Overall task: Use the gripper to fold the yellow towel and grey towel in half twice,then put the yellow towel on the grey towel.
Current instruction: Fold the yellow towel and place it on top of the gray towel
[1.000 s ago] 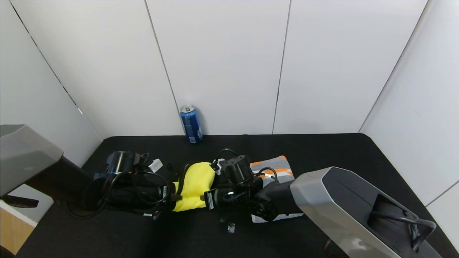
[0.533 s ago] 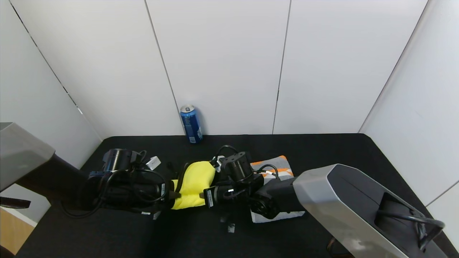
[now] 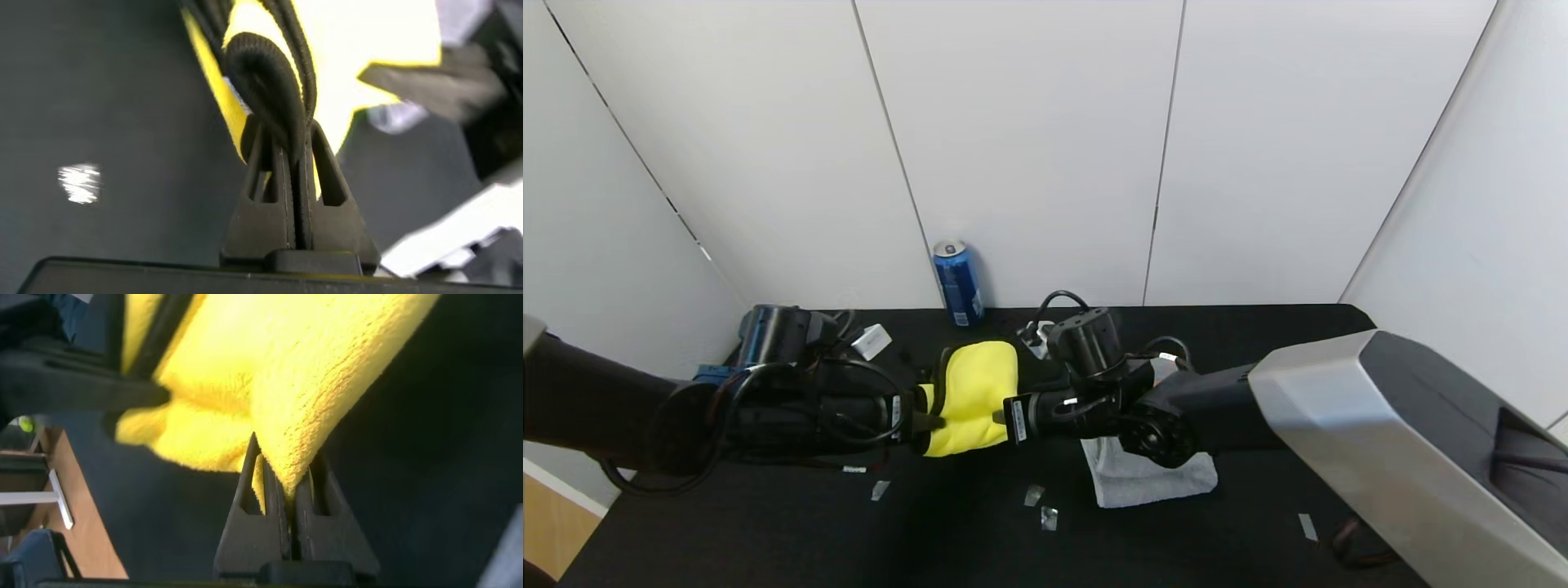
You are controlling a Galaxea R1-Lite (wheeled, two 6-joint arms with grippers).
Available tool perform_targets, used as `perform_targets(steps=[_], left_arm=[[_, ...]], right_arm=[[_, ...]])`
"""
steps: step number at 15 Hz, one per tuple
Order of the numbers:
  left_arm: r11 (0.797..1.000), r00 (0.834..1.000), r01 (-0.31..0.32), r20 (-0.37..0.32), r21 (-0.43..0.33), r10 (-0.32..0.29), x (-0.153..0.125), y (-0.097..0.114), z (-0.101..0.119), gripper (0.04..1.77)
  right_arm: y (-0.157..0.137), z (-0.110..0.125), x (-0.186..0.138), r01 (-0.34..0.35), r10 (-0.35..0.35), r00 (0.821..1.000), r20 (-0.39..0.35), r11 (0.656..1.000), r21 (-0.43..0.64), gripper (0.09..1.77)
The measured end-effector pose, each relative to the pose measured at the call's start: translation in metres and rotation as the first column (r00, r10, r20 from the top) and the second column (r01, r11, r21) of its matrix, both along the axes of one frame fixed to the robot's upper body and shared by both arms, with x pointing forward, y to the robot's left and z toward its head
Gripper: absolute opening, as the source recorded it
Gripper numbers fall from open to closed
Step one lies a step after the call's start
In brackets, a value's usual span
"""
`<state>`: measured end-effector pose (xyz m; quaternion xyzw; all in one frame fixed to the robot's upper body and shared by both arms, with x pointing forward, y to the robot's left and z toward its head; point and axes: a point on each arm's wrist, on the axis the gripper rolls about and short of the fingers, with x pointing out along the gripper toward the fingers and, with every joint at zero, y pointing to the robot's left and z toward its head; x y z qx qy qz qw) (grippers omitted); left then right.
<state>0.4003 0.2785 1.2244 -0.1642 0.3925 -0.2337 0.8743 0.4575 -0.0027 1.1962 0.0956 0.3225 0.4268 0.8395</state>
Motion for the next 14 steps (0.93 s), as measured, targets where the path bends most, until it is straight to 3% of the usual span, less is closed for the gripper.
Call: perform_targets(steps=[3,6,11,14], left_arm=[[0.999,0.999,0.034,0.031,-0.015,-0.034,-0.015,-0.022,0.024,0.13],[0.997,0.995,0.069,0.075,0.032,-0.071,-0.034,-0.057,0.043,0.13],[0.984,0.986,0.121,0.098,0.127,-0.134,-0.062,-0.105,0.057,0.13],[0.977,0.978,0.156,0.114,0.143,-0.173,-0.069,-0.137,0.062,0.13]], right_arm=[[-0.023,0.019,-0.009,0.021,-0.021,1.0,-0.003,1.0,-0.009,0.17],[-0.058,0.037,-0.025,0.044,-0.044,0.999,0.002,0.998,-0.037,0.17],[-0.117,0.052,-0.044,0.113,-0.112,0.993,0.03,0.992,-0.053,0.17],[-0.15,0.055,-0.048,0.163,-0.159,0.985,0.068,0.985,-0.058,0.17]])
